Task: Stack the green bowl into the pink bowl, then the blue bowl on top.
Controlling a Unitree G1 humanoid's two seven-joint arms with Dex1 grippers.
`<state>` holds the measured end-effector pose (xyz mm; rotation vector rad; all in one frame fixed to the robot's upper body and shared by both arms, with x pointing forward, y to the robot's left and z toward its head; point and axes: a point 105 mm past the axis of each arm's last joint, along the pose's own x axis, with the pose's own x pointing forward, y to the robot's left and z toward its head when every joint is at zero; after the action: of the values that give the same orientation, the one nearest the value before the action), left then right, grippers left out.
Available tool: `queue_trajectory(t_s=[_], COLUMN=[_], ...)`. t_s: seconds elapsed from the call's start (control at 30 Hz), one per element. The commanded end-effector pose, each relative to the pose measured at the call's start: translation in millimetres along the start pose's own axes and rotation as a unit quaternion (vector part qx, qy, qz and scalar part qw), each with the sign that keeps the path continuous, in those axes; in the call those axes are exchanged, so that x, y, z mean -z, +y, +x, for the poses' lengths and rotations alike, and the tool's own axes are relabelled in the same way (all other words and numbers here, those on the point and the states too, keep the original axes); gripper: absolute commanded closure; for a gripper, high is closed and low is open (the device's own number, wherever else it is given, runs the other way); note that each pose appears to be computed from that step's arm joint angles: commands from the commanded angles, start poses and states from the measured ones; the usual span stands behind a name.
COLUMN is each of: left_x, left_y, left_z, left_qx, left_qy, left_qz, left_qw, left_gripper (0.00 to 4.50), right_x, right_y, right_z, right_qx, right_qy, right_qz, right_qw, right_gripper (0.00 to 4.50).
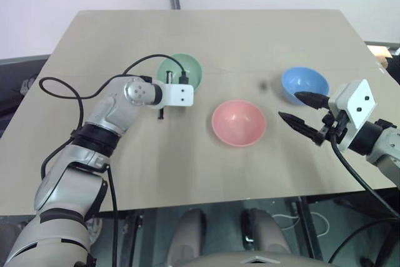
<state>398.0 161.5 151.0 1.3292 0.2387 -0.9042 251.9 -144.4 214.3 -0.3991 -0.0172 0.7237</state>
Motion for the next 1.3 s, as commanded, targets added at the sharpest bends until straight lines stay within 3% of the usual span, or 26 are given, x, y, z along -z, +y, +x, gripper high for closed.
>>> queue_trajectory(t_s=[0.03, 0.17, 0.3, 0.4, 0.5, 0.63, 0.73, 0.8, 0.9, 0.97, 1.1, 1.17, 1.3], left_x=[-45, -98, -132, -141, -140, -141, -138, -132, -119, -119, -82, -76, -72], left_y=[23, 18, 10, -3, -14, -17, -1, 12, 31, 41, 20, 1, -14], left_z=[-31, -71, -84, -77, -61, -45, -49, -57, -74, -90, -93, -103, -107], left_qx=[-0.042, -0.012, 0.044, 0.093, 0.119, 0.12, 0.097, 0.08, 0.055, 0.015, -0.007, 0.043, 0.028], left_qy=[-0.118, -0.251, -0.317, -0.332, -0.325, -0.319, -0.321, -0.324, -0.348, -0.427, -0.388, -0.406, -0.391], left_qz=[0.021, 0.057, 0.094, 0.127, 0.152, 0.168, 0.128, 0.077, -0.067, -0.14, -0.209, -0.266, -0.289], left_qw=[0.992, 0.966, 0.943, 0.93, 0.926, 0.925, 0.933, 0.94, 0.934, 0.893, 0.898, 0.873, 0.873], left_gripper=[4.37, 4.37, 4.37, 4.37, 3.42, 1.54, 0.19, 0.19, 0.19, 0.19, 0.19, 0.08, 0.08], right_x=[-11, -6, -1, 1, 1, 6, 10, 15, 28, 38, 60, 67, 82], right_y=[-4, -11, -14, -12, -10, -9, -12, -18, -37, -51, -75, -86, -102], right_z=[-9, -17, -27, -32, -34, -37, -40, -39, -32, -26, -7, 5, 22], right_qx=[0.021, 0.042, 0.065, 0.075, 0.087, 0.101, 0.111, 0.114, 0.124, 0.125, 0.092, 0.068, 0.029], right_qy=[-0.017, -0.006, 0.005, 0.013, 0.013, 0.019, 0.025, 0.034, 0.058, 0.074, 0.11, 0.118, 0.137], right_qz=[-0.027, -0.023, -0.02, -0.021, -0.018, -0.011, -0.005, -0.007, -0.018, -0.034, -0.077, -0.098, -0.117], right_qw=[0.999, 0.999, 0.998, 0.997, 0.996, 0.995, 0.994, 0.993, 0.99, 0.989, 0.987, 0.986, 0.983], right_gripper=[1.47, 1.47, 1.47, 1.47, 1.47, 1.47, 1.47, 1.47, 1.47, 1.47, 1.47, 1.47, 1.47])
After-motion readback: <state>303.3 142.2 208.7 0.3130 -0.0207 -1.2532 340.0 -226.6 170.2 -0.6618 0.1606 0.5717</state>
